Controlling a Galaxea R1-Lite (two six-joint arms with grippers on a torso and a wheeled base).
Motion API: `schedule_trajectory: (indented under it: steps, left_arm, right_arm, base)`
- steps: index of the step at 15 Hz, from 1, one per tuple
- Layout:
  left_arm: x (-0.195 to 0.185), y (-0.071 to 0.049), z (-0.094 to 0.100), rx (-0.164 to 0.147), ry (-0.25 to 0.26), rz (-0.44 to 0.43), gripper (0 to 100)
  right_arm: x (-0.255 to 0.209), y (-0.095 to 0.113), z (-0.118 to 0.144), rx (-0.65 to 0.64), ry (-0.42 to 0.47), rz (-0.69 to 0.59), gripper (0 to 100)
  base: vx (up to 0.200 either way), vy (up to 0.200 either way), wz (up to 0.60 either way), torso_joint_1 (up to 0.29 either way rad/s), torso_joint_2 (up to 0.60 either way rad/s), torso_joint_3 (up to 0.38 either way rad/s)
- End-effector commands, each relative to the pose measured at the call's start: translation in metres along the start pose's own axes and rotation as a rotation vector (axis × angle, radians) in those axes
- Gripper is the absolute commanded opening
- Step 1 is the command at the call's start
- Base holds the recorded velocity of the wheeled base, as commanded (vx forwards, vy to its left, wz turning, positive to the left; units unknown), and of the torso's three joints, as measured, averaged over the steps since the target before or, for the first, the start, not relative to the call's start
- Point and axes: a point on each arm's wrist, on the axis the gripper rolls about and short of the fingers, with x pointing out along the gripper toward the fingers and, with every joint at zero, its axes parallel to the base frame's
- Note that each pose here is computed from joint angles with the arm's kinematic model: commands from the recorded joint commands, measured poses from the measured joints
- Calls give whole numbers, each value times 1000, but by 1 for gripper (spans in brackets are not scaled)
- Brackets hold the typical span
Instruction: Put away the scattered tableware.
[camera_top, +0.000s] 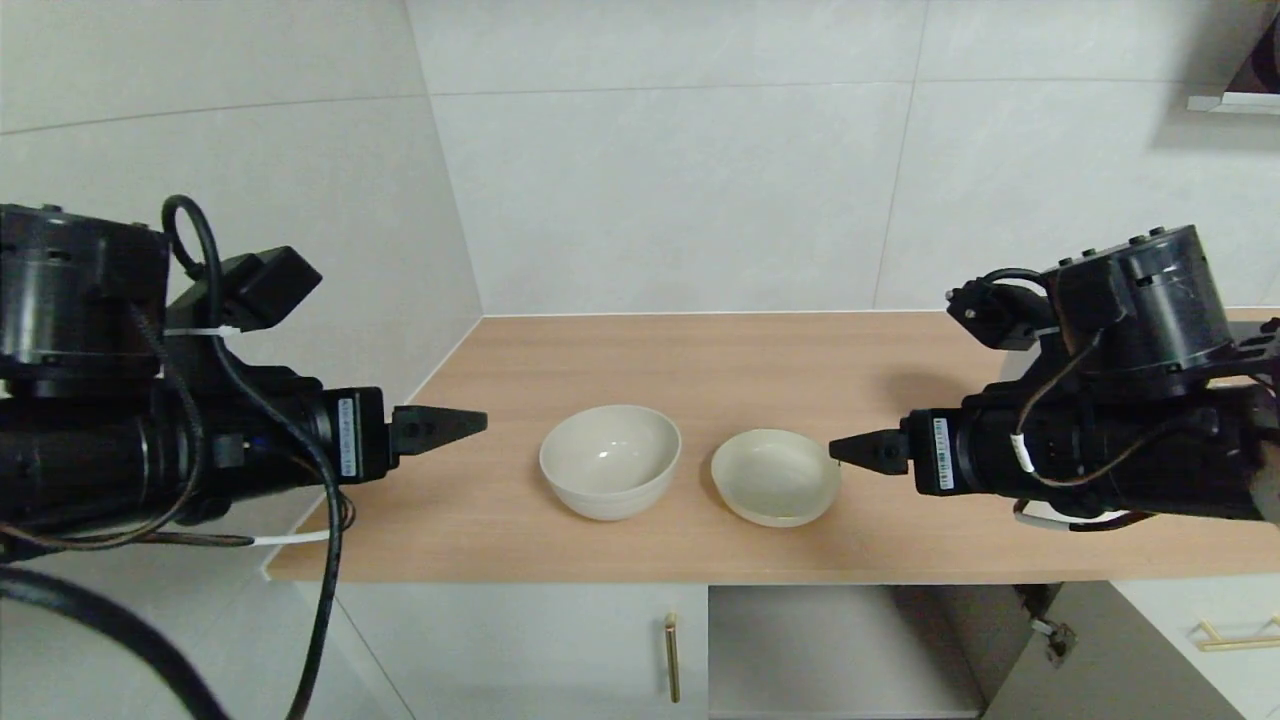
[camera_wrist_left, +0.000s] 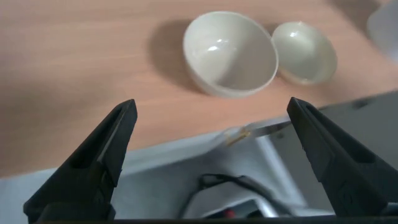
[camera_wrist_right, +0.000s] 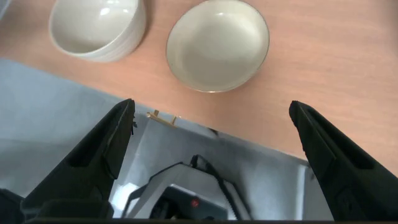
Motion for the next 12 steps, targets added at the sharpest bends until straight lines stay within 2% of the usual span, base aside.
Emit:
schedule_trajectory:
  steps: [1, 3, 4, 5, 9, 10, 11, 12]
  left_arm:
    - [36, -3, -3, -71, 76, 4, 100]
    - [57, -1, -5, -158, 120, 25, 100]
    - [67, 0, -8, -174, 147, 41, 100]
    - [73, 2, -11, -174, 162, 69, 100]
    - [94, 0, -13, -187, 185, 98, 100]
    - [103, -1, -16, -203, 202, 105, 100]
    - [112, -1, -16, -232, 210, 107, 100]
    - [123, -3, -17, -278, 221, 113, 100]
  right_arm:
    - [20, 2, -1, 19, 45, -28, 100]
    - [30, 2, -2, 53, 52, -64, 100]
    - [31, 1, -4, 52, 58, -67, 100]
    - [31, 1, -5, 51, 64, -67, 100]
    - [45, 0, -11, 46, 97, -88, 100]
    - [46, 0, -12, 44, 101, -90, 100]
    - [47, 0, -12, 44, 104, -91, 100]
    - [47, 0, -13, 43, 107, -92, 100]
  base:
    - [0, 0, 0, 0, 0, 0]
    - [0, 0, 0, 0, 0, 0]
    - [0, 0, 0, 0, 0, 0]
    - [0, 0, 0, 0, 0, 0]
    - [0, 0, 0, 0, 0, 0]
    - [0, 0, 0, 0, 0, 0]
    - [0, 0, 0, 0, 0, 0]
    - [0, 0, 0, 0, 0, 0]
